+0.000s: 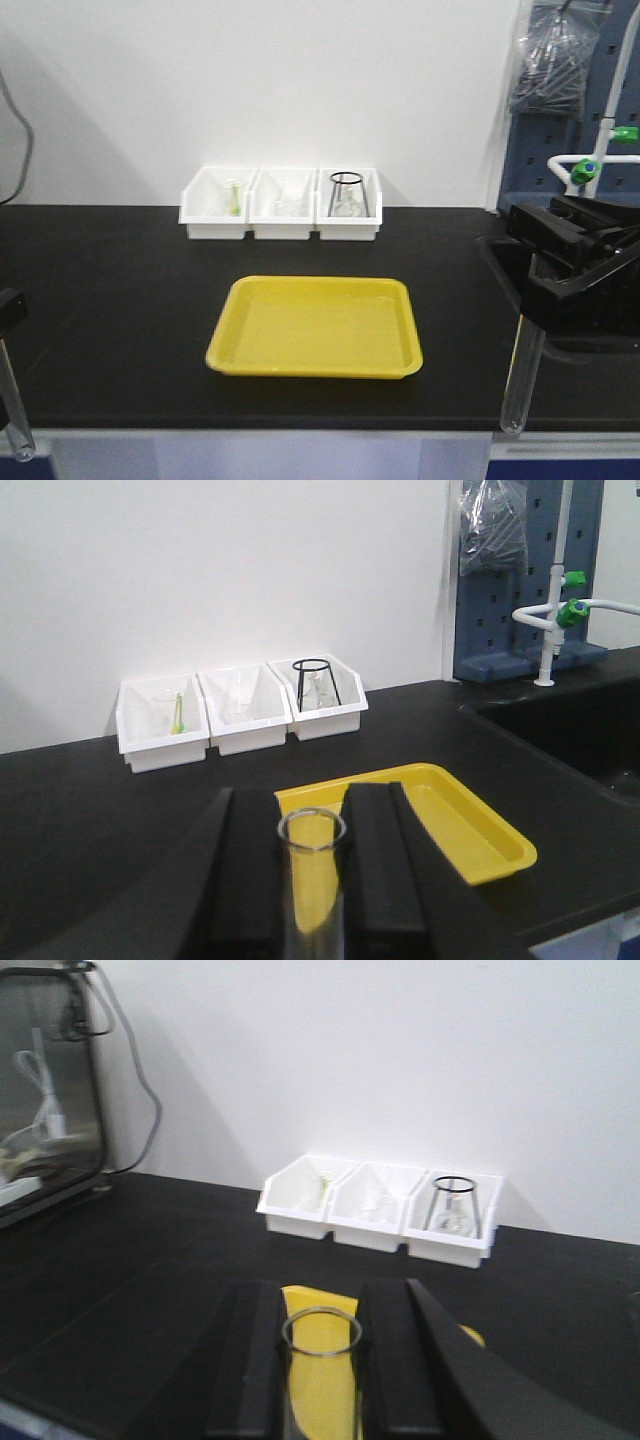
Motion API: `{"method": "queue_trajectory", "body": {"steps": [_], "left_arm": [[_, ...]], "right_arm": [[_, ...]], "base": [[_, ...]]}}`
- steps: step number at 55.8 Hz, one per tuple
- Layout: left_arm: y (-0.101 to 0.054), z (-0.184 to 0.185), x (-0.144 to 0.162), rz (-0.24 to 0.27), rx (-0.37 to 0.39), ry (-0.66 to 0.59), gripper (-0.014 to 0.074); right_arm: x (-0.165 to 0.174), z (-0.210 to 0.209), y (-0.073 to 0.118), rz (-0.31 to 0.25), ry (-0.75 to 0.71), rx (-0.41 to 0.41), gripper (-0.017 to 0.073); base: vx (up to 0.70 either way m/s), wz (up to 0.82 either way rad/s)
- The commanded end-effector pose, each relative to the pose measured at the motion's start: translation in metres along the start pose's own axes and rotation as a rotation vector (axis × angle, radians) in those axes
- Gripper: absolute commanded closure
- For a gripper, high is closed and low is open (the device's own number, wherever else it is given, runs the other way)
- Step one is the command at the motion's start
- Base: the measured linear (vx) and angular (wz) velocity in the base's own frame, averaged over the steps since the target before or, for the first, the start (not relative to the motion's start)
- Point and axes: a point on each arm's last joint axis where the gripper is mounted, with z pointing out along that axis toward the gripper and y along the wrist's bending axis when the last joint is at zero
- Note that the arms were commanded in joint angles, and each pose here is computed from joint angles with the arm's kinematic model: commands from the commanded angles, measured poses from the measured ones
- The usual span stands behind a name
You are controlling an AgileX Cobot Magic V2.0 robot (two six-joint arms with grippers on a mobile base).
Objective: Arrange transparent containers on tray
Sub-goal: 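Drive the base to the bench with the yellow tray, holding tubes, then drive closer to the yellow tray and stop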
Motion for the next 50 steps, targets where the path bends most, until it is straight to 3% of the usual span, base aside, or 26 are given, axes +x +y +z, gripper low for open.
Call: {"method": "queue_trajectory", "body": {"steps": [1, 50], "left_arm": [[-0.0059, -0.0021, -0.0165, -0.019, 0.053, -0.085, 0.06], [-0.006, -0.0021, -0.0165, -0.019, 0.054, -0.086, 0.06]], "right_arm": [[-0.0175, -0.0057, 0.0035, -0.015, -0.091, -0.042, 0.0572], [-0.0171, -0.0051, 0.0035, -0.015, -0.089, -0.042, 0.0572]], "base": [[0.37, -0.3], [0.35, -0.04]]}}
